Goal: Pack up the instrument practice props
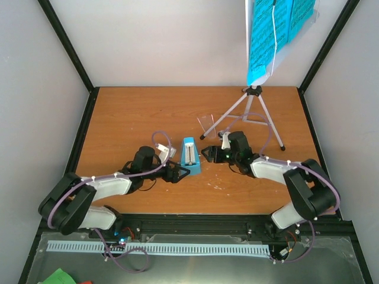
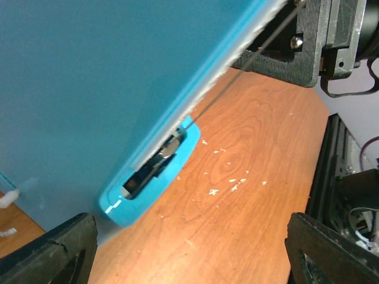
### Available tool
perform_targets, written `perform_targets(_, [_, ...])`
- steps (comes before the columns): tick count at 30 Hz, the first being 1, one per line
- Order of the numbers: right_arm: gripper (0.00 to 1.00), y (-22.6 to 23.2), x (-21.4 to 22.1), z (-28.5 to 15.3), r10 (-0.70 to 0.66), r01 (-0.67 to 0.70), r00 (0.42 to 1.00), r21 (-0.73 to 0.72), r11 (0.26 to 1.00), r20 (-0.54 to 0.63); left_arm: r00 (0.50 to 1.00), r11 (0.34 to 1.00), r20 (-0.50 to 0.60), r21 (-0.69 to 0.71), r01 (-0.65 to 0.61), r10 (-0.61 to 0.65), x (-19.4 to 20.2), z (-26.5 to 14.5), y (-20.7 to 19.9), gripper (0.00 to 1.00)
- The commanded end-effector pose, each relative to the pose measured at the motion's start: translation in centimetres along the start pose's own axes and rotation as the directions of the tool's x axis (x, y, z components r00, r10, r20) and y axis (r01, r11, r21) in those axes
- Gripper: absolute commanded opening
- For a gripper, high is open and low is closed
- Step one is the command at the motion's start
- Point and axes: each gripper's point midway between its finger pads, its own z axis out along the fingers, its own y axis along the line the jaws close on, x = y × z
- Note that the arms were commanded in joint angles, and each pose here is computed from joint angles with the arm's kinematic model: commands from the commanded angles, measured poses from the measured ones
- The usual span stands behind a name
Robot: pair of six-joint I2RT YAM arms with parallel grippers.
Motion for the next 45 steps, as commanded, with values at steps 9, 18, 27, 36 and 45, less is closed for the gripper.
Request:
perform_targets(9, [0.65, -6.3, -2.4, -4.2, 0.002, -0.052, 0.988, 0.327, 0.944, 0.152, 0.972, 0.989, 0.23, -0.121, 0.086, -0.056, -10.0, -6.5, -2.5, 0.98])
perform_targets(18, [0.52, -7.9, -5.5, -0.9, 0.0, -0.077, 0.978, 0.363, 0.929, 0.207, 0.915, 0.962, 0.387, -0.273, -0.004, 0.113, -20.5, -18.4, -1.4, 1.0])
perform_targets(27, [0.46, -9.8, -6.8, 2.6, -0.036, -0.041, 0.983, 0.41, 0.911, 0.179, 0.907, 0.793, 0.367, -0.606, 0.063, 0.208, -19.2, -22.0, 6.1, 0.99])
perform_targets(36, [0.45, -11.1, -7.4, 4.3, -0.066, -0.015, 0.984, 0.454, 0.891, 0.163, 0.891, 0.747, 0.371, -0.663, 0.056, 0.263, -17.7, -22.6, 7.0, 1.0])
perform_targets(45, [0.45, -11.8, -7.5, 5.3, -0.078, -0.007, 0.983, 0.461, 0.887, 0.165, 0.892, 0.758, 0.366, -0.651, 0.043, 0.264, -17.6, -22.3, 6.9, 0.99])
